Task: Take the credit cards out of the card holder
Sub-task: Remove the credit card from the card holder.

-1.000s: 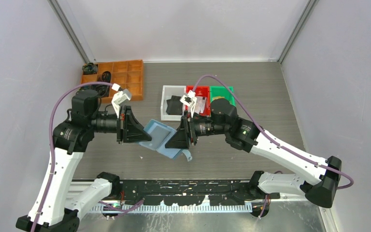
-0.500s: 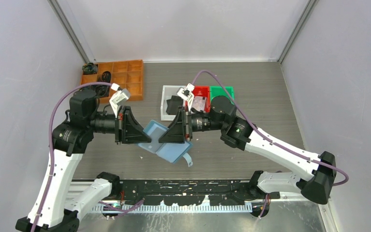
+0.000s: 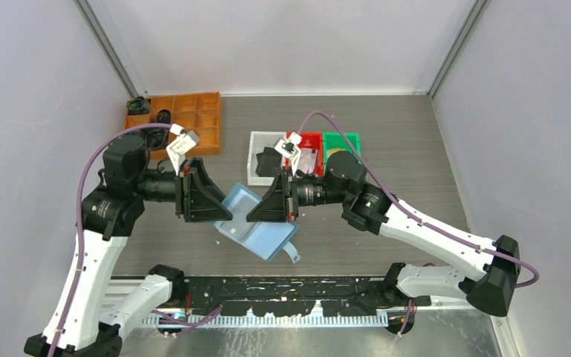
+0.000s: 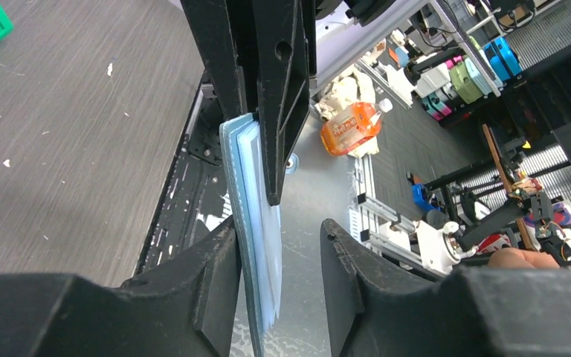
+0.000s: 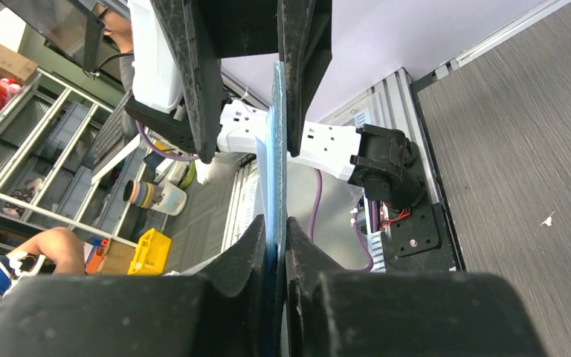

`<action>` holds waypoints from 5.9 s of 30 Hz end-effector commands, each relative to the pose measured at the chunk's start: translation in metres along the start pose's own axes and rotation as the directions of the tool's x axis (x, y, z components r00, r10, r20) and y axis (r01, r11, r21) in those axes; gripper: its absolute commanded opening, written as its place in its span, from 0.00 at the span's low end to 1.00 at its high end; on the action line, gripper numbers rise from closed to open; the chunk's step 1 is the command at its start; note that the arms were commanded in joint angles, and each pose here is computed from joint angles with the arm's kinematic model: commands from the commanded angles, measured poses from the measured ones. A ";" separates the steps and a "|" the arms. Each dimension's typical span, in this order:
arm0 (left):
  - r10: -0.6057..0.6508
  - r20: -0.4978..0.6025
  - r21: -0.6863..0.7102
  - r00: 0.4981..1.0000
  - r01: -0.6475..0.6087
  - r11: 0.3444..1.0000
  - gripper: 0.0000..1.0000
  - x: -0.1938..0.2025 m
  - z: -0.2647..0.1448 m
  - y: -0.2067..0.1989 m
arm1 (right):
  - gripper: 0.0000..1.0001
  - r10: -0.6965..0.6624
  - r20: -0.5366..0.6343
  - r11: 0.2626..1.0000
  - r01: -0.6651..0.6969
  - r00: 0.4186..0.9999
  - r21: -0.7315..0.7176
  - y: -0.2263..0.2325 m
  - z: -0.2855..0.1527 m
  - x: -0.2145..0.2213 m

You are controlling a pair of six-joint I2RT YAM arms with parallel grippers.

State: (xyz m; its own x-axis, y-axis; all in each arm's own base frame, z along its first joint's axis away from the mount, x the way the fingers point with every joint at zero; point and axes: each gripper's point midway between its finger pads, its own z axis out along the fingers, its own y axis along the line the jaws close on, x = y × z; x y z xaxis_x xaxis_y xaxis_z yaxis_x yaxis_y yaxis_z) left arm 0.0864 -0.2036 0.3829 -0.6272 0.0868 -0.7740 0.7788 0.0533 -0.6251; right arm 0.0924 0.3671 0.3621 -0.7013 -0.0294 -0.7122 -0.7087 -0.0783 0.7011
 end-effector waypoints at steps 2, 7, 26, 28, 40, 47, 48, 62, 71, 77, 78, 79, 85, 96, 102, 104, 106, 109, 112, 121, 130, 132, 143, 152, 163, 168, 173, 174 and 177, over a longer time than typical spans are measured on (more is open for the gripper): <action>0.044 0.007 0.077 0.999 -0.045 0.996 0.40 -0.007 -0.001 -0.018 | 0.13 -0.068 0.031 0.997 0.069 0.997 -0.033 0.015 -0.007 -0.007; 0.023 0.006 0.071 1.000 -0.024 0.997 0.21 -0.007 0.000 -0.014 | 0.13 -0.086 0.031 0.995 0.087 0.996 -0.047 0.020 -0.010 -0.005; 0.237 0.013 -0.241 0.972 -0.227 0.944 0.00 -0.007 -0.010 0.031 | 0.43 -0.079 0.044 0.991 0.083 0.996 -0.103 0.032 -0.012 -0.007; 0.292 -0.012 -0.325 0.956 -0.280 0.903 0.00 -0.009 -0.017 0.044 | 0.48 -0.070 0.035 0.992 0.074 0.997 -0.101 0.030 -0.012 -0.005; 0.273 0.027 -0.134 0.962 -0.267 0.954 0.00 -0.014 -0.009 0.000 | 0.43 -0.040 0.036 0.999 0.041 0.999 -0.009 0.009 -0.008 -0.004; 0.189 0.049 -0.061 0.981 -0.186 0.981 0.00 -0.018 -0.005 -0.011 | 0.39 -0.027 0.006 0.999 0.027 1.000 0.021 -0.002 -0.005 0.003; 0.203 0.049 -0.082 0.978 -0.199 0.977 0.00 -0.018 -0.006 -0.008 | 0.44 -0.031 -0.001 0.999 0.031 1.000 0.011 0.000 -0.007 0.005; 0.390 0.032 -0.414 0.920 -0.343 0.843 0.00 -0.037 -0.026 0.037 | 0.74 -0.070 -0.001 0.993 0.069 0.998 -0.094 0.030 -0.020 0.008; 0.403 0.030 -0.363 0.915 -0.366 0.857 0.00 -0.035 -0.024 0.025 | 0.77 -0.061 -0.010 0.995 0.059 0.998 -0.084 0.028 -0.018 0.007; 0.405 0.034 -0.333 0.914 -0.371 0.867 0.00 -0.035 -0.022 0.017 | 0.75 -0.049 -0.020 0.999 0.049 0.999 0.013 0.012 -0.015 0.005; 0.402 0.035 -0.328 0.915 -0.370 0.869 0.00 -0.035 -0.022 0.016 | 0.72 -0.039 -0.016 0.998 0.039 0.999 0.047 0.005 -0.015 0.003; 0.397 0.033 -0.316 0.917 -0.367 0.875 0.00 -0.034 -0.021 0.015 | 0.69 -0.032 -0.014 0.997 0.033 0.999 0.071 0.001 -0.014 0.003; 0.393 0.032 -0.309 0.919 -0.365 0.878 0.00 -0.032 -0.022 0.011 | 0.49 -0.007 -0.026 0.994 0.010 1.000 0.110 -0.008 -0.014 0.007; 0.166 0.040 -0.122 0.985 -0.161 0.979 0.71 0.007 -0.004 0.016 | 0.01 0.042 -0.082 0.990 -0.030 0.996 0.138 -0.004 -0.017 0.011; 0.114 0.053 -0.085 0.992 -0.109 0.990 0.65 0.009 0.000 0.019 | 0.01 0.032 -0.127 0.990 -0.014 0.991 0.142 -0.003 -0.019 0.018; 0.112 0.053 -0.080 0.992 -0.107 0.991 0.57 0.006 0.000 0.019 | 0.01 0.024 -0.142 0.991 -0.005 0.990 0.133 0.000 -0.020 0.020; 0.106 0.052 -0.070 0.993 -0.102 0.992 0.50 0.005 0.001 0.019 | 0.01 0.018 -0.157 0.992 0.003 0.987 0.129 0.001 -0.020 0.022; 0.084 0.054 -0.058 0.995 -0.081 0.995 0.47 0.004 0.003 0.021 | 0.01 0.013 -0.174 0.993 0.008 0.985 0.120 0.003 -0.017 0.023; 0.056 0.058 -0.046 0.997 -0.053 0.998 0.45 0.005 0.005 0.024 | 0.01 -0.001 -0.186 0.995 0.019 0.983 0.097 0.007 -0.012 0.023; 0.041 0.039 -0.036 0.998 -0.039 0.999 0.12 0.012 0.004 0.022 | 0.17 -0.043 -0.194 0.990 0.068 0.980 0.126 0.005 -0.016 0.021; 0.018 0.040 -0.157 0.999 -0.011 0.987 0.00 0.009 0.003 0.045 | 0.60 -0.195 0.010 0.907 0.177 0.981 0.382 0.016 -0.078 -0.042; -0.010 0.042 -0.166 0.999 0.017 0.986 0.00 0.008 0.004 0.050 | 0.58 -0.184 0.068 0.922 0.149 0.981 0.357 0.027 -0.079 -0.049; -0.040 0.128 -0.204 0.991 0.065 0.977 0.01 -0.019 0.004 0.056 | 0.53 0.095 0.122 0.991 -0.106 0.988 0.086 0.020 -0.028 -0.029; -0.059 0.158 -0.134 0.986 0.081 0.988 0.02 -0.026 0.006 0.038 | 0.52 0.146 0.128 0.986 -0.155 0.981 0.057 0.000 -0.008 -0.028; -0.084 0.168 -0.086 0.982 0.100 0.991 0.02 -0.029 0.006 0.027 | 0.50 0.175 0.133 0.983 -0.179 0.976 0.024 -0.007 0.005 -0.031; -0.093 0.167 -0.068 0.981 0.106 0.992 0.02 -0.030 0.006 0.022 | 0.44 0.177 0.149 0.983 -0.181 0.973 0.010 -0.007 0.007 -0.035; -0.114 0.152 -0.045 0.982 0.122 0.991 0.04 -0.025 0.007 0.021 | 0.35 0.199 0.170 0.980 -0.192 0.965 -0.054 0.002 0.010 -0.044; -0.116 0.149 -0.042 0.982 0.124 0.991 0.05 -0.025 0.007 0.020 | 0.33 0.201 0.173 0.979 -0.193 0.964 -0.062 0.003 0.011 -0.045; -0.114 0.141 -0.031 0.983 0.119 0.992 0.15 -0.023 0.007 0.018 | 0.26 0.209 0.181 0.978 -0.201 0.961 -0.059 0.000 0.011 -0.044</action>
State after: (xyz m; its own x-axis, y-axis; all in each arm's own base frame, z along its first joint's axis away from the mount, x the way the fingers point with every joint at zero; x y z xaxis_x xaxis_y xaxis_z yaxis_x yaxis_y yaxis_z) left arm 0.1304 -0.2112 0.3762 -0.7374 -0.0906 -0.6693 0.6511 0.1680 -0.7401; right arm 0.1207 0.3791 0.3684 -0.8558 0.0707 -0.5124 -0.5162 -0.0513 0.8550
